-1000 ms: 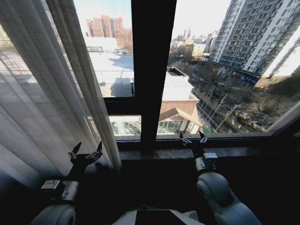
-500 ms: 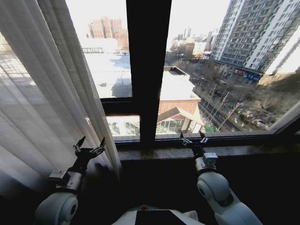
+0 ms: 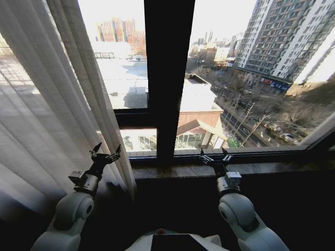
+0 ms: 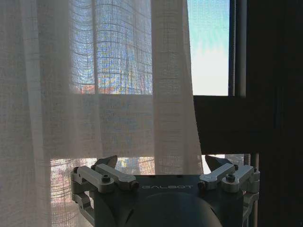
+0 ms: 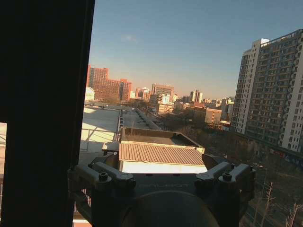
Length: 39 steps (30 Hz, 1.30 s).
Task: Open the curtains by pulling them apart, changing their state from closed to fully open.
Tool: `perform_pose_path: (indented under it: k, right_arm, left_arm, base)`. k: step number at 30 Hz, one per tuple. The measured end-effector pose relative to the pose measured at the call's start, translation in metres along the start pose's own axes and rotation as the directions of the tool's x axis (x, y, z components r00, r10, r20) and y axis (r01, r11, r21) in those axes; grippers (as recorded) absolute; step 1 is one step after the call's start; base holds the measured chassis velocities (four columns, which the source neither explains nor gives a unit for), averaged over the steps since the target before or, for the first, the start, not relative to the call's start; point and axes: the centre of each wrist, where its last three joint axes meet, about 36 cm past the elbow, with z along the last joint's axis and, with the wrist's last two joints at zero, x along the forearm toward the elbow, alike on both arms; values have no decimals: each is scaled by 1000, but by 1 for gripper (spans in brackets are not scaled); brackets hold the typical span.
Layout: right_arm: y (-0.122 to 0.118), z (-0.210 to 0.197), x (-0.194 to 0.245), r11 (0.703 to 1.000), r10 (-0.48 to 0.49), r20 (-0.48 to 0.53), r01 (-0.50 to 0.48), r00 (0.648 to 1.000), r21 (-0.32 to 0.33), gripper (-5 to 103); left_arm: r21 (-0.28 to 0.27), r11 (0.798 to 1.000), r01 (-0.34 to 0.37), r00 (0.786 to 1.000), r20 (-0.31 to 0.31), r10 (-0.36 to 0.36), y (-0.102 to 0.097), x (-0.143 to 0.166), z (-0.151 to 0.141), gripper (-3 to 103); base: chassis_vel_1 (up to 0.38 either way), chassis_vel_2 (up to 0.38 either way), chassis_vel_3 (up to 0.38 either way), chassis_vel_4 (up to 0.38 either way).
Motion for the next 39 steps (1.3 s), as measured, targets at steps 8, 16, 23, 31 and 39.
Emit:
perform_pose_path:
  k: [8,16,23,31,39]
  right_arm:
    - [4,2,-5,1000,6,0,-6,1000,-6,100]
    - [5,0,-6,1000,10,10,-10,1000,-10,100]
    - [5,-5,-10,1000,18,35,-17,999,-19,100]
    - [5,-13,-18,1000,19,69,-17,997,-25,100]
    - [1,-18,-20,999,31,87,-29,996,-22,100]
  left_arm:
    - [9,998,66,998,-1,-66,5,-18,5,100]
    - [22,996,86,996,-11,-86,1,-24,5,97]
    - [23,995,98,995,0,-99,1,-19,0,70]
    - [12,994,108,994,11,-108,5,-9,-7,43]
    - [22,993,112,993,18,-113,4,-4,-8,15]
  base:
    - [0,0,0,0]
    - [0,0,0,0]
    - [0,0,0,0]
    - [0,0,0,0]
    - [0,0,0,0]
